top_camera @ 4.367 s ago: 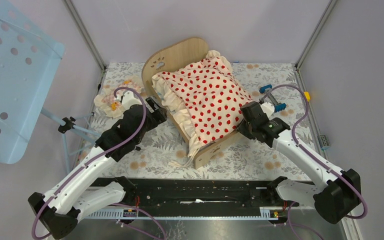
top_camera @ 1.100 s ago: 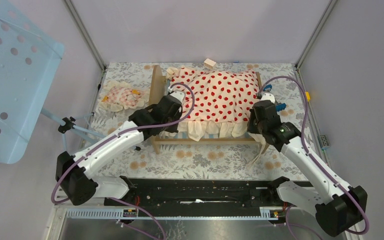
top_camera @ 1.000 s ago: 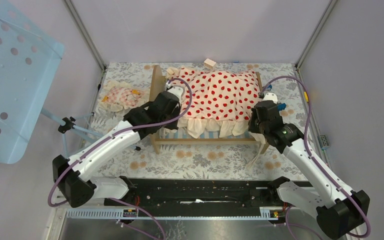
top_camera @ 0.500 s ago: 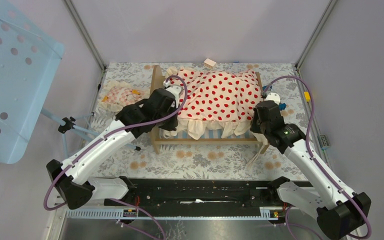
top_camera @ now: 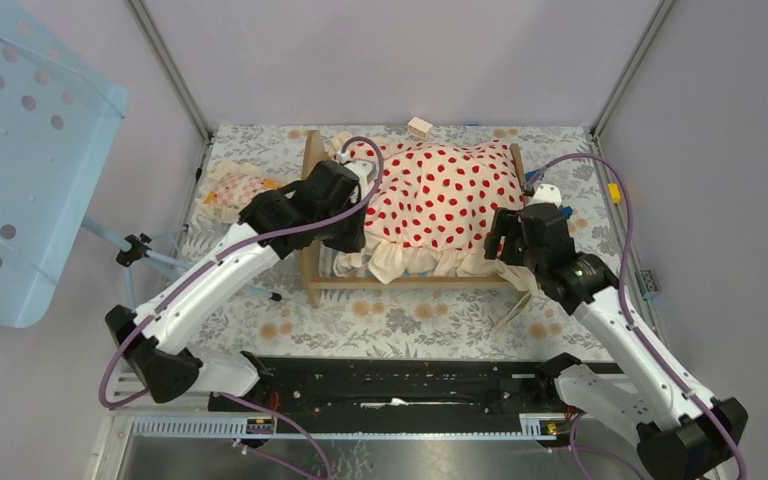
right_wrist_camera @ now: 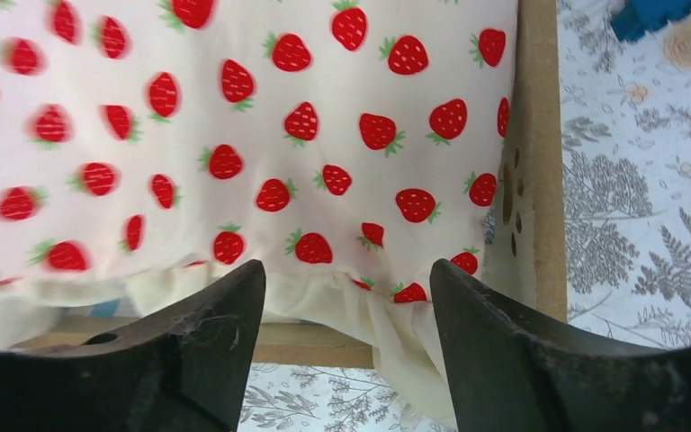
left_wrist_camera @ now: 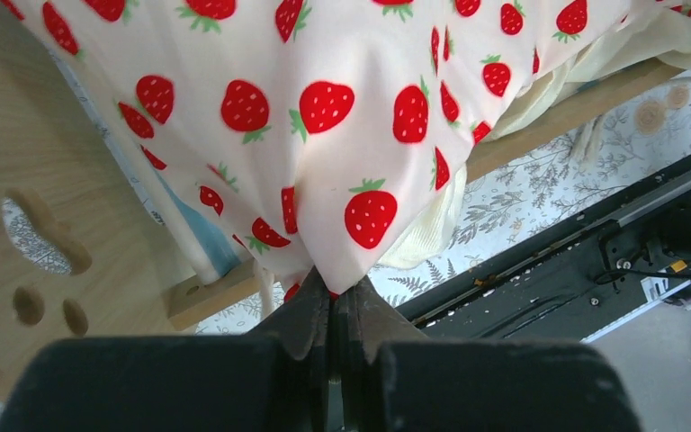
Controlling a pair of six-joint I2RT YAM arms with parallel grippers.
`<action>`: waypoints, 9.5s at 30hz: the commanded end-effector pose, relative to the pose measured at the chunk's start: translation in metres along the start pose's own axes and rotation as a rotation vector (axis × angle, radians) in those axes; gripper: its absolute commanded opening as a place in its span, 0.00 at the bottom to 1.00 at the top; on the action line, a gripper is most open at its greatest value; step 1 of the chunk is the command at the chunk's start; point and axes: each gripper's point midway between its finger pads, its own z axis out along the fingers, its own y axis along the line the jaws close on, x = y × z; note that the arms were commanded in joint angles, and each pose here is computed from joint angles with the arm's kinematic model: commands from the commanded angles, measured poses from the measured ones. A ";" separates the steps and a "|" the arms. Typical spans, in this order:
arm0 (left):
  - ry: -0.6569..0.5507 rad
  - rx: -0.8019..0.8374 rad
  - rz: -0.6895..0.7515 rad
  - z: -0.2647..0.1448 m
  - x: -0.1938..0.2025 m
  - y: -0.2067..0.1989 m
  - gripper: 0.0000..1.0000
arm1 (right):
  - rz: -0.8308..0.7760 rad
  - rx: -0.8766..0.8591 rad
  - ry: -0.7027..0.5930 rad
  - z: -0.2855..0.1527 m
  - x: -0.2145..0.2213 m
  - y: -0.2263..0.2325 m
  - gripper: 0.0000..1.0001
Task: Set up the pet bed
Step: Cross the ropes on the bed frame.
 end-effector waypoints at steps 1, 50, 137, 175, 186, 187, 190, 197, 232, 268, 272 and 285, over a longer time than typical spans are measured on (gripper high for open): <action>0.009 0.032 -0.031 0.020 -0.009 -0.005 0.00 | -0.018 -0.204 -0.203 -0.033 -0.041 0.029 0.76; 0.028 0.222 -0.085 0.032 -0.058 -0.011 0.00 | 0.257 -0.801 -0.508 -0.019 0.024 0.299 0.38; -0.422 0.084 -0.029 0.059 0.005 0.011 0.66 | 0.386 -0.825 -0.394 -0.006 -0.051 0.267 0.00; -0.321 -0.476 0.250 -0.002 -0.038 0.092 0.00 | 0.289 -0.883 -0.196 0.015 0.010 0.273 0.00; -0.307 -0.601 0.388 -0.018 -0.065 0.103 0.00 | 0.279 -0.894 -0.135 0.025 0.031 0.277 0.00; -0.300 -0.607 0.397 -0.017 -0.065 0.104 0.00 | 0.280 -0.896 -0.131 0.026 0.032 0.277 0.00; -0.273 -0.609 0.408 -0.011 -0.059 0.106 0.00 | 0.282 -0.896 -0.118 0.028 0.037 0.277 0.00; -0.184 -0.576 0.377 0.019 -0.017 0.111 0.00 | 0.283 -0.897 -0.108 0.029 0.044 0.274 0.00; -0.340 -0.322 0.084 -0.040 -0.010 0.079 0.67 | 0.191 -0.973 -0.035 0.010 0.069 0.310 0.00; -0.291 -0.307 -0.227 -0.001 -0.018 0.151 0.51 | -0.198 -0.926 0.088 -0.033 0.082 0.358 0.00; -0.289 -0.306 -0.230 0.001 -0.015 0.152 0.50 | -0.166 -0.943 0.171 -0.041 0.098 0.360 0.04; -0.274 -0.287 -0.238 0.007 -0.013 0.150 0.50 | 0.084 -1.148 0.266 -0.087 0.086 0.387 0.15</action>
